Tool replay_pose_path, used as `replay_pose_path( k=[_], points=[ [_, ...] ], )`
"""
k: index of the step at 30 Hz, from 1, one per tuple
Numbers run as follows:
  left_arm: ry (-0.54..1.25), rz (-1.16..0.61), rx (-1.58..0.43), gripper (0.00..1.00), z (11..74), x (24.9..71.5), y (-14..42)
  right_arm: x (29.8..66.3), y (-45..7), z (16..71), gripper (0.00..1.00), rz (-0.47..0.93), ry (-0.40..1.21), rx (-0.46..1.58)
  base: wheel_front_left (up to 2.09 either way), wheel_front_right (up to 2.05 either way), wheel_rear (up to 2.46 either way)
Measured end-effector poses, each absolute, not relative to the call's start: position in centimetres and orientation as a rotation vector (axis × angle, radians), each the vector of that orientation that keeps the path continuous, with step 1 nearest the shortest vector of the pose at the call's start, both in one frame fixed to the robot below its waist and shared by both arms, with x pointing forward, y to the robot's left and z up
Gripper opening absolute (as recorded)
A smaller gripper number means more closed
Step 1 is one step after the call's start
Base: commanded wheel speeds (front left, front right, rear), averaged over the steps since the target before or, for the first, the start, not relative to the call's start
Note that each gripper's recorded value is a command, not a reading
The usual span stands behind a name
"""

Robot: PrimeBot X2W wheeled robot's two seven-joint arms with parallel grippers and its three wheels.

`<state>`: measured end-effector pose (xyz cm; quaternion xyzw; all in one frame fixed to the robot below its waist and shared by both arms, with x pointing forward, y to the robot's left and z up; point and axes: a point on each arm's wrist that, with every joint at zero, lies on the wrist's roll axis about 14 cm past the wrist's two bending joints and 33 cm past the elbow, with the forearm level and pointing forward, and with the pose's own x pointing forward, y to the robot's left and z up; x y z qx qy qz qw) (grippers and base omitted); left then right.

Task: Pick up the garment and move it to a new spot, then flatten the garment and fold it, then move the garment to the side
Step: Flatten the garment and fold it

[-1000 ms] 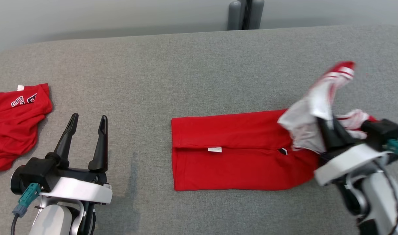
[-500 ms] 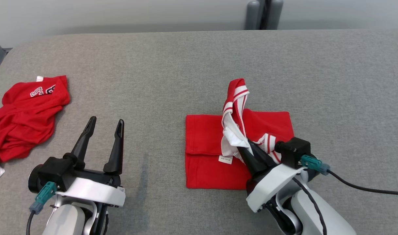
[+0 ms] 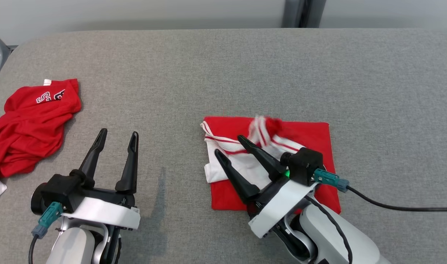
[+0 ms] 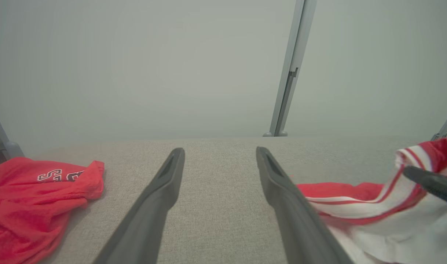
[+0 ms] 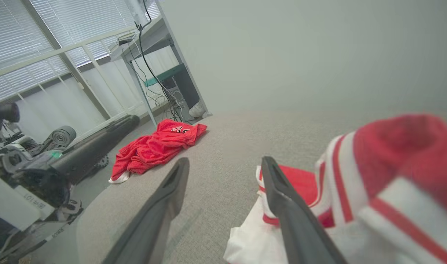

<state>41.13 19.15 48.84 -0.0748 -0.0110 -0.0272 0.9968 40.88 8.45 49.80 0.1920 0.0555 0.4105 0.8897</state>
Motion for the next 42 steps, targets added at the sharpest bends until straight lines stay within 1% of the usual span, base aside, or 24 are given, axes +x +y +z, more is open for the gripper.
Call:
replay_pose_path(
  k=[4,7,9,12,15,18,19,20,21,26,29,32,42],
  points=[
    [-0.024,-0.060,-0.153,1.00,48.9,41.4,18.9,40.6,9.1,53.3,1.00,0.893,0.024,0.450,0.00,0.00,0.00],
    [-0.030,-0.064,-0.154,1.00,49.0,41.5,18.7,40.8,8.7,55.9,1.00,0.893,-0.059,0.477,0.00,0.00,0.00],
    [-0.034,-0.065,-0.153,1.00,49.2,41.5,18.7,41.7,7.6,57.2,1.00,0.857,-0.114,0.470,0.00,0.00,0.00],
    [-0.039,-0.065,-0.149,1.00,49.3,41.5,18.7,43.9,4.2,58.0,1.00,0.741,-0.175,0.432,0.00,0.00,0.00],
    [-0.036,-0.064,-0.148,1.00,49.2,41.4,18.7,45.8,-0.4,56.6,1.00,0.594,-0.169,0.359,0.00,0.00,0.00],
    [-0.033,-0.060,-0.144,1.00,49.1,41.4,18.8,46.7,-5.0,54.6,1.00,0.460,-0.136,0.294,0.00,0.00,0.00],
    [-0.033,-0.060,-0.144,1.00,49.1,41.4,18.8,46.7,-5.0,54.6,1.00,0.460,-0.136,0.294,0.00,0.00,0.00],
    [-0.031,-0.059,-0.142,1.00,49.1,41.4,18.9,46.9,-6.6,54.1,1.00,0.414,-0.125,0.284,0.00,0.00,0.00],
    [-0.030,-0.052,-0.136,1.00,49.1,41.4,19.1,46.9,-9.3,52.9,1.00,0.341,-0.100,0.246,0.00,0.00,0.00],
    [-0.029,-0.048,-0.124,1.00,49.2,41.1,19.4,45.6,-15.3,50.3,1.00,0.193,-0.035,0.177,0.00,0.00,0.00],
    [-0.027,-0.047,-0.117,1.00,49.2,41.0,19.6,44.3,-17.0,49.0,1.00,0.157,0.006,0.154,0.00,0.00,0.00],
    [-0.022,-0.050,-0.115,1.00,49.2,40.9,19.5,43.4,-17.4,48.4,1.00,0.149,0.028,0.146,0.00,0.00,0.00],
    [-0.017,-0.047,-0.108,1.00,49.4,40.4,19.6,42.5,-17.7,48.7,1.00,0.154,0.036,0.143,0.00,0.00,0.00]
  ],
)
